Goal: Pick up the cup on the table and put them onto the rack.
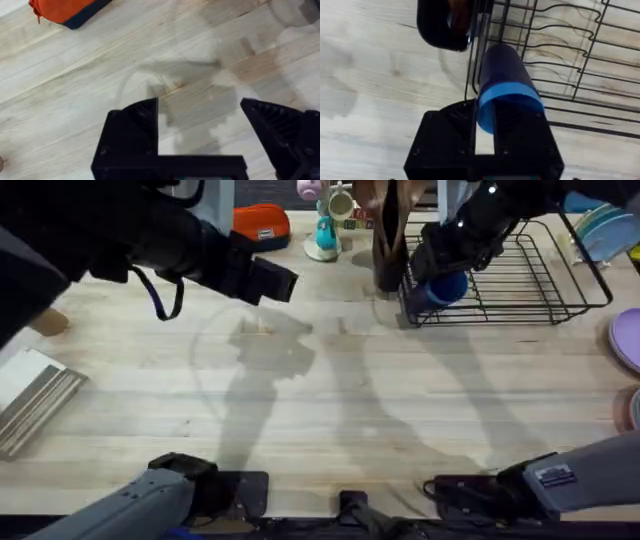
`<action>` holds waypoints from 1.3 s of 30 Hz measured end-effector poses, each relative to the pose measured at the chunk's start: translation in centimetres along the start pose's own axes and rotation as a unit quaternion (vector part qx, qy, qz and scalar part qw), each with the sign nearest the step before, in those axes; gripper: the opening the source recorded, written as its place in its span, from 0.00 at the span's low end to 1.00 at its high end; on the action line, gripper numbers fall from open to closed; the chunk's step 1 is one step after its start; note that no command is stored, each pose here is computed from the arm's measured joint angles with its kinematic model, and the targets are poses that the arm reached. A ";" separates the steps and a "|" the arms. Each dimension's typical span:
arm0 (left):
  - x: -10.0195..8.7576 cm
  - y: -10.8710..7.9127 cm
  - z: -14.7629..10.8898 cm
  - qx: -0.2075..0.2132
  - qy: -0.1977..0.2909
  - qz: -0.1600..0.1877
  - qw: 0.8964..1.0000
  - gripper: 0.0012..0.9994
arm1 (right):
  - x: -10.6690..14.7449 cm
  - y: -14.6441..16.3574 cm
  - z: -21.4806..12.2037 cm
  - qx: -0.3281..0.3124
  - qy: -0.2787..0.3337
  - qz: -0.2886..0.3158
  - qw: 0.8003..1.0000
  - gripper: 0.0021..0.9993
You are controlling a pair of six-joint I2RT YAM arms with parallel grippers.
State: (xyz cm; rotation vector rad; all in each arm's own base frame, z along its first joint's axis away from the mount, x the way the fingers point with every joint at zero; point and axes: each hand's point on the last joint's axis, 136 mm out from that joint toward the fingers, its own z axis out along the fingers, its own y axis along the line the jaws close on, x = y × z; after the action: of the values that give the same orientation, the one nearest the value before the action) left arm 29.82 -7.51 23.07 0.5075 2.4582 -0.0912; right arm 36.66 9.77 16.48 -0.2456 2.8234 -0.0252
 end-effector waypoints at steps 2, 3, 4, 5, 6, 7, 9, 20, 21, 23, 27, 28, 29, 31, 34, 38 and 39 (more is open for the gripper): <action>0.0 0.0 0.0 0.000 0.000 0.000 1.000 0.99 | 0.0 0.0 -0.1 0.000 -0.001 0.000 1.000 0.20; 0.0 0.0 0.0 0.000 0.000 0.000 1.000 0.99 | 0.0 0.0 -0.2 0.000 -0.002 0.000 1.000 0.21; 0.0 0.0 0.0 0.000 0.000 0.000 1.000 0.99 | 0.0 0.0 -0.4 -0.001 -0.005 0.000 1.000 0.22; 0.0 0.0 0.0 0.000 0.000 0.000 1.000 0.99 | 0.0 -0.1 -0.8 -0.001 -0.009 0.001 1.000 0.22; 0.0 0.0 0.0 0.000 0.000 0.000 1.000 0.99 | -0.1 -0.1 -1.2 -0.002 -0.015 0.001 1.000 0.23; 0.0 0.0 0.0 0.000 0.000 0.000 1.000 0.99 | -0.2 -0.1 -1.8 -0.003 -0.023 0.001 1.000 0.25; 0.0 0.0 0.0 0.000 0.000 0.000 1.000 0.99 | -0.3 0.0 -3.0 -0.005 -0.040 0.001 0.999 0.28; 0.0 0.0 0.0 0.000 0.000 0.000 1.000 0.99 | 0.5 1.4 -9.9 -0.027 -0.123 -0.023 0.992 0.99; 0.0 0.0 0.0 0.000 0.000 0.000 1.000 0.99 | 0.7 1.4 -10.4 -0.028 -0.128 -0.023 0.991 1.00; 0.0 0.0 0.0 0.000 0.000 0.000 1.000 0.99 | 1.0 1.3 -11.4 -0.030 -0.139 -0.021 0.990 1.00; 0.0 0.0 0.0 0.000 0.000 0.000 1.000 0.99 | 2.1 0.9 -13.4 -0.033 -0.156 -0.015 0.987 1.00; 0.0 0.0 0.0 0.000 0.000 0.000 1.000 0.99 | 2.4 0.8 -13.9 -0.034 -0.159 -0.014 0.987 1.00; 0.0 0.0 0.0 0.000 0.000 0.000 1.000 0.99 | 2.7 0.7 -14.3 -0.034 -0.163 -0.013 0.986 1.00; 0.0 0.0 -0.2 0.000 -0.003 0.000 1.000 0.99 | 3.3 0.5 -14.9 -0.035 -0.165 -0.011 0.986 1.00; -0.2 0.0 -1.1 -0.003 -0.018 0.001 1.000 0.99 | 4.3 0.2 -15.3 -0.032 -0.158 -0.009 0.987 1.00; -0.6 -0.1 -3.3 -0.009 -0.052 0.003 0.999 0.99 | 5.5 -0.7 -15.1 -0.011 -0.137 0.009 0.990 1.00; -0.7 -0.1 -3.8 -0.011 -0.061 0.004 0.998 0.99 | 5.8 -1.0 -15.0 -0.002 -0.131 0.017 0.991 1.00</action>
State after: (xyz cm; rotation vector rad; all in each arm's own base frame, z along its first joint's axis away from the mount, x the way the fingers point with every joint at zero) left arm 28.17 -7.15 26.51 0.4875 2.3365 -0.0899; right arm 26.88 7.64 29.08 -0.1861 2.5661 0.0188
